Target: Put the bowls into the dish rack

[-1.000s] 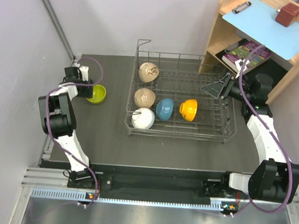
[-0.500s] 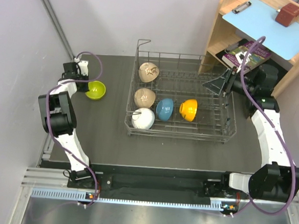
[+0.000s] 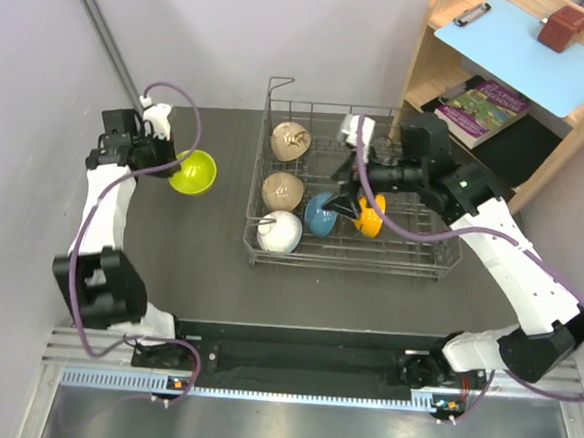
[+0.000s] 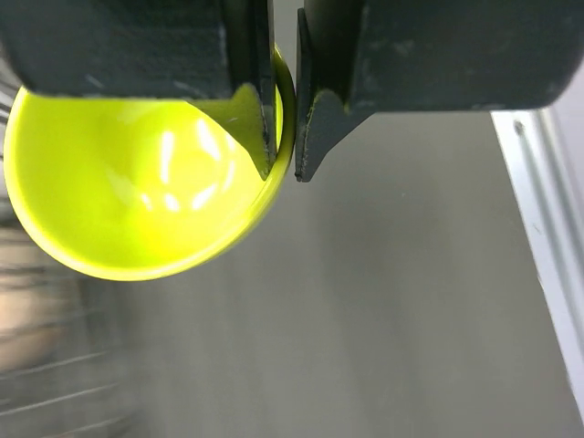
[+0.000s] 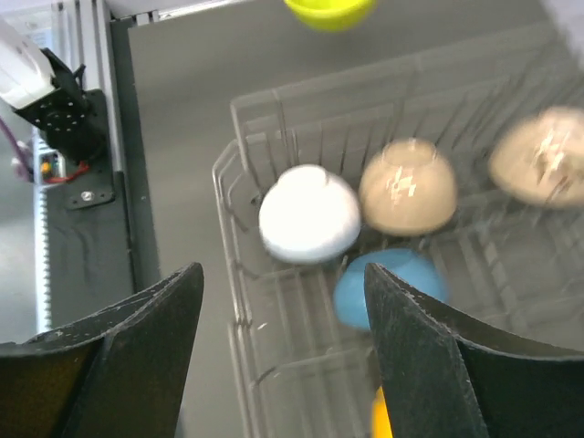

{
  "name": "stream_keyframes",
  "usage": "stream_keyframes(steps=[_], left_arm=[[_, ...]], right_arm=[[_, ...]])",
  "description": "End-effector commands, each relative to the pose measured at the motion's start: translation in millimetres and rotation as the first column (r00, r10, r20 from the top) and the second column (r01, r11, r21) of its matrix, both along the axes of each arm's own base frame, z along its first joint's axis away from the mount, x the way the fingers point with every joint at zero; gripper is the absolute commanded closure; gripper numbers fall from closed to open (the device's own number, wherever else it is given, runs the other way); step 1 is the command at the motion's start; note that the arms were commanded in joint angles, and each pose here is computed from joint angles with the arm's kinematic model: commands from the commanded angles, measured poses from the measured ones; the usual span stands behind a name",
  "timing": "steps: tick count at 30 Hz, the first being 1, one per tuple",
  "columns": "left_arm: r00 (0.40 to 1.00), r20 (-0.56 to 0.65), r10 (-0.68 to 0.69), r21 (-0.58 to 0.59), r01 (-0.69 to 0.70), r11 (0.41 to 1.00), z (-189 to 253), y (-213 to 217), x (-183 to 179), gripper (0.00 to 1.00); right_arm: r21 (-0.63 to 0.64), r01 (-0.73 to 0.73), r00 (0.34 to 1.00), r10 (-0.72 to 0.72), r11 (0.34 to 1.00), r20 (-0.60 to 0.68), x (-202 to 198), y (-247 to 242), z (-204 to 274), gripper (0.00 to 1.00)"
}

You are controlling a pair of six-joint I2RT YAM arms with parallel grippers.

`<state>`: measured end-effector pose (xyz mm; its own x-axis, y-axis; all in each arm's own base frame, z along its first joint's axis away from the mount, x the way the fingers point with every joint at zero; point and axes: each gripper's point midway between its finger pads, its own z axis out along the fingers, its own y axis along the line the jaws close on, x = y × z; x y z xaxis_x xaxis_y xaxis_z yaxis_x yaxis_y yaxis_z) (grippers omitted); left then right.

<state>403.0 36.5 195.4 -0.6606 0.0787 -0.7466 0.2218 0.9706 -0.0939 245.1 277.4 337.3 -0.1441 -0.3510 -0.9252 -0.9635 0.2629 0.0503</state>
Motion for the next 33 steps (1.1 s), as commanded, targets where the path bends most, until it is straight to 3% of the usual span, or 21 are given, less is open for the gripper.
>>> stream_keyframes(steps=[1,6,13,17,24,29,33], left_arm=[[0.972,0.168,-0.166,0.008,0.167,0.986,85,-54,-38,1.0],[0.948,0.147,-0.283,0.061,0.277,0.959,97,-104,-87,1.0],[0.955,0.1,-0.281,0.062,0.276,0.959,79,-108,-116,1.0],[0.955,0.094,-0.282,0.049,0.279,0.959,75,-110,-122,1.0],[0.96,0.11,-0.258,0.025,0.257,0.966,71,-113,-121,1.0],[0.963,0.128,-0.239,0.02,0.239,0.971,68,-113,-121,1.0],[0.964,0.127,-0.234,0.021,0.234,0.972,65,-112,-124,1.0]], right_arm=[[-0.111,-0.062,0.957,0.091,0.992,0.277,-8,30,36,0.3],[-0.237,-0.156,0.881,0.244,0.959,0.406,-46,81,20,0.3],[-0.341,-0.221,0.765,0.379,0.914,0.52,-93,147,-10,0.31],[-0.39,-0.219,0.732,0.415,0.894,0.541,-109,171,-25,0.33],[-0.406,-0.138,0.739,0.367,0.903,0.564,-102,207,-55,0.37],[-0.31,-0.041,0.76,0.232,0.95,0.607,-87,226,-42,0.39],[-0.28,-0.032,0.764,0.204,0.959,0.612,-85,233,-31,0.39]])
